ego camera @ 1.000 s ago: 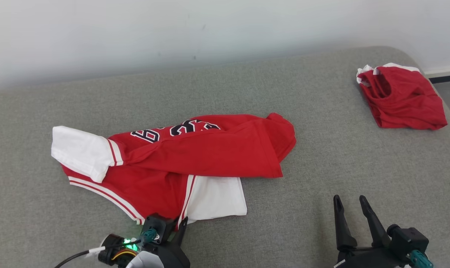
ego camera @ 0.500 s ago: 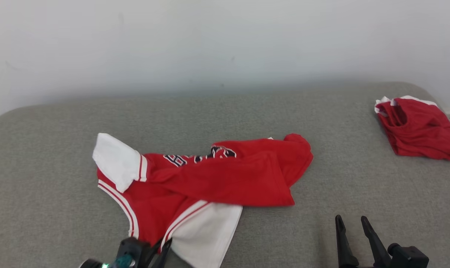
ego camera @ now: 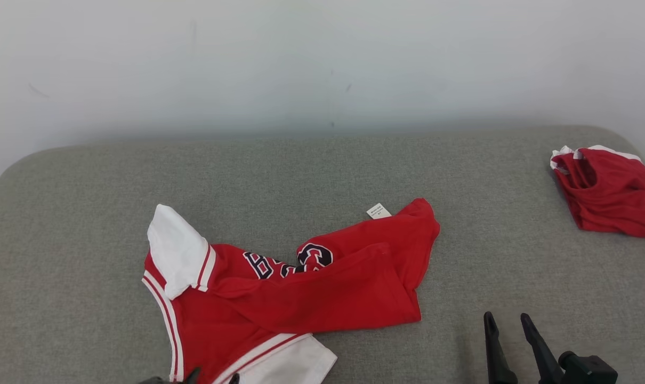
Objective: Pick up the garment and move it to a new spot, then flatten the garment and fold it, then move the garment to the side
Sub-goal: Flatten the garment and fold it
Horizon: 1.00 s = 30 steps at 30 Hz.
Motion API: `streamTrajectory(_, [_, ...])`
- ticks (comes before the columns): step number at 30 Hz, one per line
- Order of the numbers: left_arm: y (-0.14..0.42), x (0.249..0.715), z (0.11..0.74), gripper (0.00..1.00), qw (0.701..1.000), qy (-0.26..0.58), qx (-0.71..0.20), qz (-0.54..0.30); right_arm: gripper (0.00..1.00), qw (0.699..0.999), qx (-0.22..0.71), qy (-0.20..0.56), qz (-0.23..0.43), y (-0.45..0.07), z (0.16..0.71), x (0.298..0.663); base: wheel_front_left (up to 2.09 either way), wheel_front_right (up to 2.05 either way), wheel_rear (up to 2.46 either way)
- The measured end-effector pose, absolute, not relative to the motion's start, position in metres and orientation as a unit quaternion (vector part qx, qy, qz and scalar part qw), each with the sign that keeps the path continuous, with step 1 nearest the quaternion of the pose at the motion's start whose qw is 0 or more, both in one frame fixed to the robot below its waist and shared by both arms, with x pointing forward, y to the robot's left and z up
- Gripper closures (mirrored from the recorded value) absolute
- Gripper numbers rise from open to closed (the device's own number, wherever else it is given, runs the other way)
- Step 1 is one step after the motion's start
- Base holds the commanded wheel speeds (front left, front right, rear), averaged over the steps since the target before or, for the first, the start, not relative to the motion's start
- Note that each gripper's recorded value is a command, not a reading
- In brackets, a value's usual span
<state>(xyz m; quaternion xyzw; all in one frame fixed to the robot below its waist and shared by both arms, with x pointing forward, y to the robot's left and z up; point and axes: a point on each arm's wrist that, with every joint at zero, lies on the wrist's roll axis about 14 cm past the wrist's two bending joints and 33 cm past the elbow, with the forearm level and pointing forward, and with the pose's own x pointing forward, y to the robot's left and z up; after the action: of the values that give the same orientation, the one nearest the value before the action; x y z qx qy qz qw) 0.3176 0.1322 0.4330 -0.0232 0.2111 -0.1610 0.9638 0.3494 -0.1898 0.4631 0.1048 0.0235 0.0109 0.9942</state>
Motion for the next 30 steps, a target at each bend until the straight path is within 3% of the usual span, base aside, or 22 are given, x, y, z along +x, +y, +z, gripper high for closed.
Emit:
streamTrajectory(10, [0.153, 0.346, 0.504, 0.00, 0.994, 0.018, -0.040, -0.104, 0.00, 0.995, 0.100, 0.014, 0.010, -0.193, 0.469, 0.349, 0.00, 0.00, 0.00])
streamTrajectory(15, [0.170, 0.349, 0.523, 0.00, 0.997, -0.037, -0.039, -0.063, 0.00, 0.995, 0.098, 0.014, 0.013, -0.191, 0.470, 0.348, 0.00, 0.00, 0.00])
streamTrajectory(30, [0.214, 0.338, 0.510, 0.00, 0.998, -0.040, -0.039, 0.036, 0.00, 0.995, 0.094, 0.023, 0.025, -0.185, 0.464, 0.350, 0.00, 0.00, 0.00])
